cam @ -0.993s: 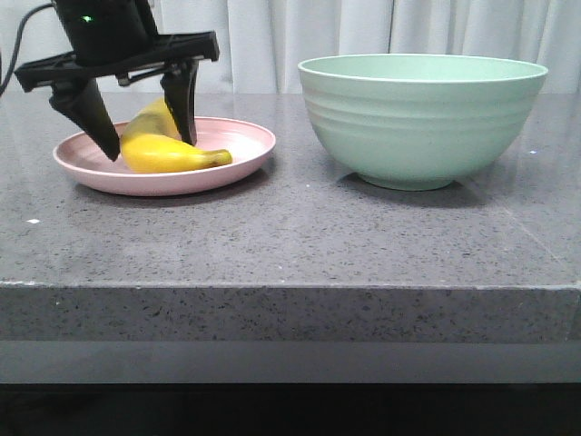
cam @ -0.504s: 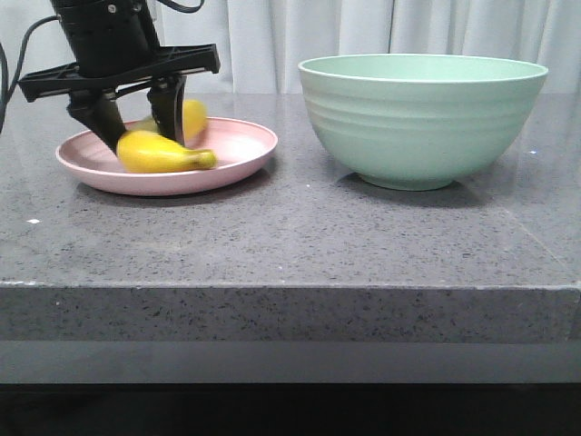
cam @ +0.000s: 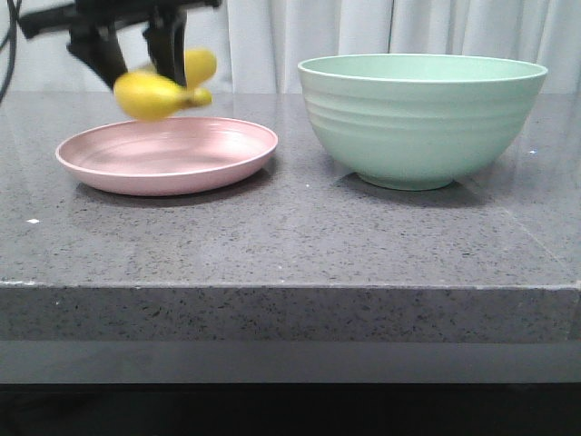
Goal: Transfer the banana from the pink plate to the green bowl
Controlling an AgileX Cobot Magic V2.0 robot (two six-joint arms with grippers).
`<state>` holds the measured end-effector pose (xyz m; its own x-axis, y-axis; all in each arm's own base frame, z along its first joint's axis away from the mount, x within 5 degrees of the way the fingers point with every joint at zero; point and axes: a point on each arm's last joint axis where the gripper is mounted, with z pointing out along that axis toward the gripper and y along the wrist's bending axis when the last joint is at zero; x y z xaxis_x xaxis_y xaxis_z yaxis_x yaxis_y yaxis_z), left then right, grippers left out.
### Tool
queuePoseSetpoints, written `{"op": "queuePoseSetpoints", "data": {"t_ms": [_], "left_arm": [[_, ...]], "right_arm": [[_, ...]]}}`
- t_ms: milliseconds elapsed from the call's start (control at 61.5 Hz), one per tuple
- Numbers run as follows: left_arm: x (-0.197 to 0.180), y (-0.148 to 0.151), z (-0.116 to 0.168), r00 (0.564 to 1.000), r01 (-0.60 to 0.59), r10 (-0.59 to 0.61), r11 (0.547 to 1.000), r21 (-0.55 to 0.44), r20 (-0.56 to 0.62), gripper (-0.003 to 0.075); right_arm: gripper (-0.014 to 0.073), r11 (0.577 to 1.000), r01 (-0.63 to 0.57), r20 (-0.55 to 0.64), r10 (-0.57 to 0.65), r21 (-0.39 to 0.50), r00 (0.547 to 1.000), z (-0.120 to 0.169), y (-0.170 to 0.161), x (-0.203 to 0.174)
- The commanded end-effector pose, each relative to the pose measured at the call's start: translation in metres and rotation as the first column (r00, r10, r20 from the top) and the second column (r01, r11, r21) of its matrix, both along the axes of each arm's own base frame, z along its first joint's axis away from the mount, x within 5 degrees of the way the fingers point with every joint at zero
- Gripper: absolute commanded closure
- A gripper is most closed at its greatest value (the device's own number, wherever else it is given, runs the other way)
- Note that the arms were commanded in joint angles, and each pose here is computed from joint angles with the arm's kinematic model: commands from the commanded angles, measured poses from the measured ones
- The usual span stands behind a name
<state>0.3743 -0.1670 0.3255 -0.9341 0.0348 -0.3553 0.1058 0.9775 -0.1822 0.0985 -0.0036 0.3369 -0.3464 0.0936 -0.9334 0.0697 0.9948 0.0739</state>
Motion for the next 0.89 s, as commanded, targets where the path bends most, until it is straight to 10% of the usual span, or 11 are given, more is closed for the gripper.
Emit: {"op": "queuePoseSetpoints", "data": {"t_ms": [0, 309, 879], "left_arm": [[-0.024, 0.007, 0.064, 0.981, 0.047, -0.033, 0.996, -0.069, 0.19, 0.0531], [-0.083, 0.04, 0.114, 0.915, 0.093, -0.081, 0.996, -0.011, 0.395, 0.0531], [-0.187, 0.049, 0.067, 0.712, 0.544, -0.431, 0.838, -0.048, 0.554, 0.0531]], "right_arm": [[0.0002, 1.0, -0.004, 0.08, 0.005, -0.017, 0.997, 0.012, 0.0, 0.003], [0.0002, 1.0, -0.004, 0.081, 0.006, -0.017, 0.997, 0.013, 0.0, 0.003], [0.0002, 1.0, -0.007, 0.116, 0.009, -0.018, 0.993, 0.016, 0.0, 0.004]]}}
